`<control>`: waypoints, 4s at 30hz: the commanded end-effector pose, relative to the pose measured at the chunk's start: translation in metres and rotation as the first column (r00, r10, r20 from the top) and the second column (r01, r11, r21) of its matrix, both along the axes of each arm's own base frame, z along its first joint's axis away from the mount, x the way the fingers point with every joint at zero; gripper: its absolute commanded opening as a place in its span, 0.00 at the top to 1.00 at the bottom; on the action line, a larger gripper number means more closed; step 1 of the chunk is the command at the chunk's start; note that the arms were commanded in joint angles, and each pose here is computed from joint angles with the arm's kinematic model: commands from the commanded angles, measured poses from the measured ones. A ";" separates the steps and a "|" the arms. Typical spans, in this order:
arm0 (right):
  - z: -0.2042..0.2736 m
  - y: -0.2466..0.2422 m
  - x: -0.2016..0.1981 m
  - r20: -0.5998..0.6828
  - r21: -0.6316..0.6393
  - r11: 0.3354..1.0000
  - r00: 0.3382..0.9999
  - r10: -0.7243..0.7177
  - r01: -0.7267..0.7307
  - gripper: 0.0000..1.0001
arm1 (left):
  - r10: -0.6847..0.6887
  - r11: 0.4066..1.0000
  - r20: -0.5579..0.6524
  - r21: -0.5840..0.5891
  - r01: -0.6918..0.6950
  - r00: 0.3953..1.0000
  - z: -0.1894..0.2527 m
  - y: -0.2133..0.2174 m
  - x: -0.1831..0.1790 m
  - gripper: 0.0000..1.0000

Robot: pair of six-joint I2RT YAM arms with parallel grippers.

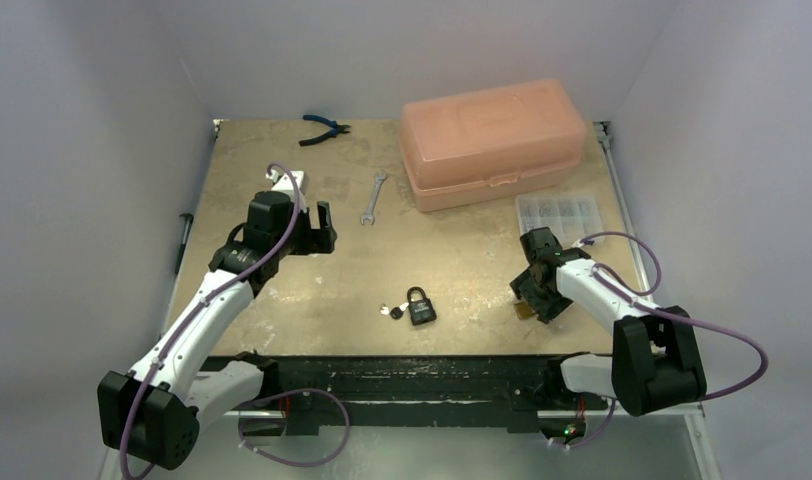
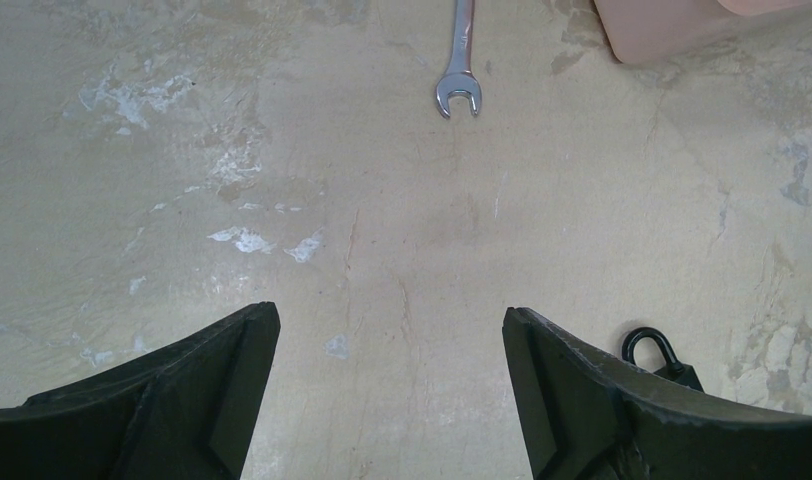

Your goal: Unlock with the key

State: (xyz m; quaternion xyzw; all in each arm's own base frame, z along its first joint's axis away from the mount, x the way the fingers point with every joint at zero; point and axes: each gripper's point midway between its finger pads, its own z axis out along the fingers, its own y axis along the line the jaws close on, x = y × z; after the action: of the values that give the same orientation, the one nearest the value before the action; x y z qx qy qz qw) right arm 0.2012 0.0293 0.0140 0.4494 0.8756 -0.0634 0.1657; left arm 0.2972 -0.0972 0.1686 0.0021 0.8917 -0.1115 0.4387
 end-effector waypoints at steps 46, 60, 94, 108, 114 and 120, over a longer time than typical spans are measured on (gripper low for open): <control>0.013 0.134 0.106 0.149 -0.063 0.574 0.561 0.814 -0.816 0.82 | 0.022 1.000 0.086 -0.002 -0.022 0.996 0.028 0.005 0.008 0.12; 0.060 0.139 0.109 0.230 -0.141 0.557 0.520 0.823 -0.819 0.14 | 0.073 0.997 0.059 0.007 -0.073 0.996 0.022 0.007 0.000 0.15; 0.125 0.164 0.061 0.539 -0.064 0.504 0.395 0.744 -0.861 0.18 | -0.237 0.960 -0.305 0.070 0.270 0.922 -0.117 -0.138 -0.081 0.54; 0.116 0.161 0.059 0.525 -0.055 0.514 0.413 0.745 -0.856 0.19 | -0.263 0.952 -0.349 0.061 0.301 0.900 -0.137 -0.142 -0.087 0.68; 0.112 0.158 0.058 0.514 -0.055 0.520 0.423 0.747 -0.852 0.18 | -0.275 0.950 -0.362 0.041 0.310 0.891 -0.142 -0.144 -0.092 0.71; 0.110 0.157 0.056 0.515 -0.053 0.522 0.425 0.745 -0.852 0.18 | -0.274 0.951 -0.366 0.037 0.308 0.889 -0.146 -0.144 -0.093 1.00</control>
State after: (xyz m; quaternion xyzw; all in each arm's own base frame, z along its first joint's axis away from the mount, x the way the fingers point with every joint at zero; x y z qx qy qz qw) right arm 0.2547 0.1846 0.1207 -0.0118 0.9195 0.2237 0.3230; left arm 0.2025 -0.2341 0.0231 0.1380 0.9529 -0.1191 0.2424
